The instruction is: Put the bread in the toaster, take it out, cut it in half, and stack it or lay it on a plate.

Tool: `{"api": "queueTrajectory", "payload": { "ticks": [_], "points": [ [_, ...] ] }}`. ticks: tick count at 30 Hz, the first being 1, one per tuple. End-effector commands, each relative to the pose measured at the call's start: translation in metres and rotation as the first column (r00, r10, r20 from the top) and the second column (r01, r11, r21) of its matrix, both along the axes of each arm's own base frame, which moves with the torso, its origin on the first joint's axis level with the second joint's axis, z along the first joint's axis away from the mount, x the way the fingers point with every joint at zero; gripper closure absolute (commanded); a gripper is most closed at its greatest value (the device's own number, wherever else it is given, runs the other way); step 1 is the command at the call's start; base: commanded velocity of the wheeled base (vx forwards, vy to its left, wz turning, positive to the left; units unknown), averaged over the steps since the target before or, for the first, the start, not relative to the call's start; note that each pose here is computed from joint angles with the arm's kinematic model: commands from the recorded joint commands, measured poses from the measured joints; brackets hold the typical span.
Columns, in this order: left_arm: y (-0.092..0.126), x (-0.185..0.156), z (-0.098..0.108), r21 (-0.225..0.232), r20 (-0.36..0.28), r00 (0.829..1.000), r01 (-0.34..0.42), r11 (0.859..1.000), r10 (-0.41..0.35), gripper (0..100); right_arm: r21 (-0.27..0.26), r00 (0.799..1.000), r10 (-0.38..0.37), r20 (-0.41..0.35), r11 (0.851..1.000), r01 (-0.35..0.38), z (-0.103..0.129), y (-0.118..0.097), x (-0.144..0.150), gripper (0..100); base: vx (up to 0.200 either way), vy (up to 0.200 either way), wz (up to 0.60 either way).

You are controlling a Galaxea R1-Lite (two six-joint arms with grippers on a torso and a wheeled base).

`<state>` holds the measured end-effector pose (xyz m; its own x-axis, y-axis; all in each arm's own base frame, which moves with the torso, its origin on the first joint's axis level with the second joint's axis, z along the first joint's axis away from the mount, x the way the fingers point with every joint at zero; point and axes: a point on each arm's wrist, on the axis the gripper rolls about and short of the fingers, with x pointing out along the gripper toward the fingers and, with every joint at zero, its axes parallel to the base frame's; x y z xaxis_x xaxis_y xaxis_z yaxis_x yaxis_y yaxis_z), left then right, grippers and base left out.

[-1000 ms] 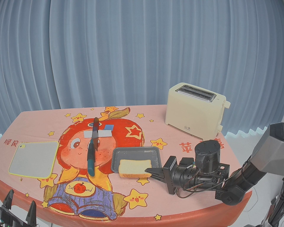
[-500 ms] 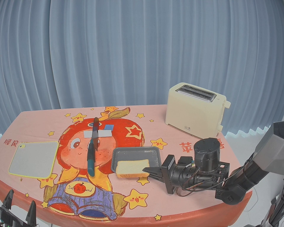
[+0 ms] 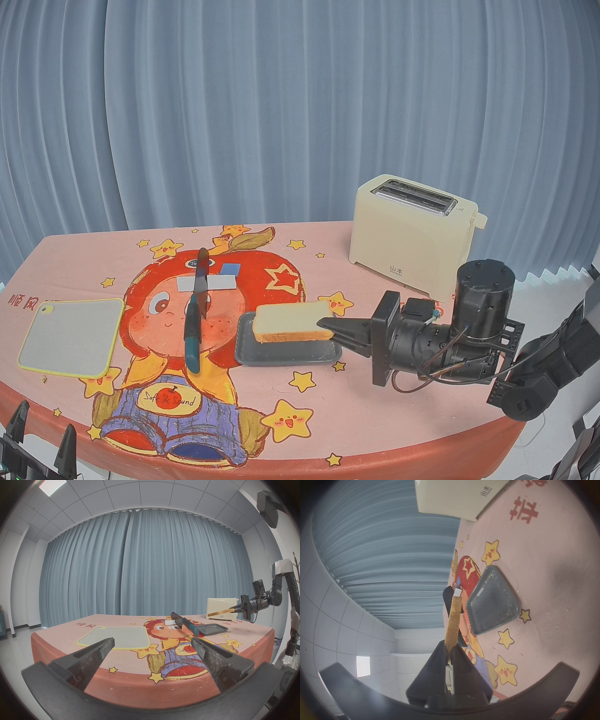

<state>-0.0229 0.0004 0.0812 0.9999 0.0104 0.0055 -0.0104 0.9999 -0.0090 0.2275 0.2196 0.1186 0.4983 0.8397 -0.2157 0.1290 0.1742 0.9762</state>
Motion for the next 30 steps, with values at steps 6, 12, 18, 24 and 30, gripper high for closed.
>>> {"api": "queueTrajectory", "payload": {
  "ticks": [6,12,18,24,30],
  "points": [
    [0.0,0.001,-0.005,0.0,-0.018,1.0,0.0,1.0,0.0,0,0.069,0.997,0.0,0.071,0.998,-0.005,0.031,-0.015,-0.012,100,0.0,0.0,0.0],
    [0.0,0.001,-0.005,0.0,-0.018,1.0,0.0,1.0,0.0,0,0.046,0.997,0.019,0.071,0.999,-0.023,0.027,-0.019,-0.017,100,0.0,0.0,0.0],
    [0.0,0.001,-0.005,0.0,-0.018,1.0,0.0,1.0,0.0,0,0.01,0.987,0.045,0.153,0.999,-0.047,0.026,-0.019,-0.021,100,0.0,0.0,0.0],
    [0.0,0.001,-0.005,0.0,-0.018,1.0,0.0,1.0,0.0,0,0.045,0.972,0.077,0.22,0.995,-0.089,0.027,-0.022,-0.04,100,0.0,0.0,0.0],
    [0.0,0.001,-0.005,0.0,-0.018,1.0,0.0,1.0,0.0,0,0.064,0.964,0.074,0.255,0.994,-0.093,0.037,-0.026,-0.044,100,0.0,0.0,0.0]
  ]
}}
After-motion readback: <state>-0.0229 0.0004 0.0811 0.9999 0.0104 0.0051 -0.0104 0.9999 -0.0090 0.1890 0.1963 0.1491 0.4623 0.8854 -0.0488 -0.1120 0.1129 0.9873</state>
